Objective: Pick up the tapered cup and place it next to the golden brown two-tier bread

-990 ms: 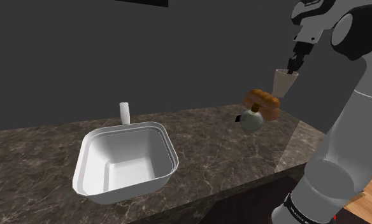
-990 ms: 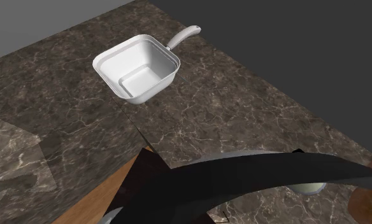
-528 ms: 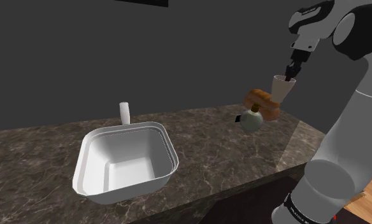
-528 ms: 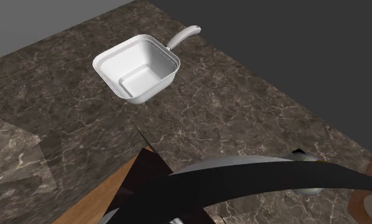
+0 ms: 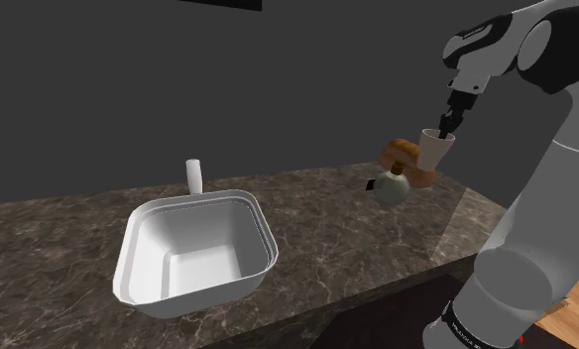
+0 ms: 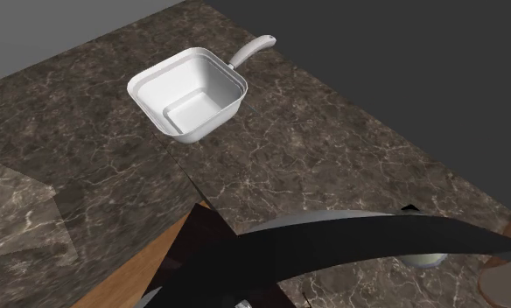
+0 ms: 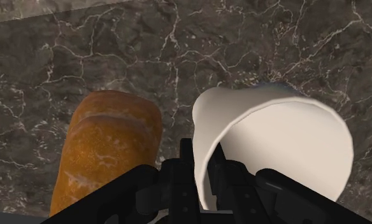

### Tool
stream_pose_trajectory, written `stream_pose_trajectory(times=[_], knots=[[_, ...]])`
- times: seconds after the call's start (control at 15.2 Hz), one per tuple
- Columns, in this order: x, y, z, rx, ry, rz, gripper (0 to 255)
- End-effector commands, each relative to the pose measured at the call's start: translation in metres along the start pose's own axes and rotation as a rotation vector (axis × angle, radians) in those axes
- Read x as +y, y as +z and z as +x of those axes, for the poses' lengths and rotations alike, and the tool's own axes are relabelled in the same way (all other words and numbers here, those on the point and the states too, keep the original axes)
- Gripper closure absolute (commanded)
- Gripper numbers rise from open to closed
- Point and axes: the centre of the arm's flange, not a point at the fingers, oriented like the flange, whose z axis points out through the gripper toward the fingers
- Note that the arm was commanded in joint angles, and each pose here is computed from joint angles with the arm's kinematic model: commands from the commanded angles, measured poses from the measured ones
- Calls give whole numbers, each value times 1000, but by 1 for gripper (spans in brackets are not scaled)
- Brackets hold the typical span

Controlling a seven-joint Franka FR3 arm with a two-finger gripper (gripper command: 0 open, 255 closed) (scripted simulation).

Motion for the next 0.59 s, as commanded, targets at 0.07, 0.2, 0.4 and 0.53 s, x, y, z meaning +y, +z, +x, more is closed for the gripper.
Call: stream_pose_trajectory(times=[0.07, 0.2, 0.4, 0.53], knots=[[1, 16, 0, 1, 0, 0, 255], [3, 27, 0, 1, 0, 0, 255], [4, 42, -1, 1, 0, 0, 255], [6, 53, -1, 1, 0, 0, 255]])
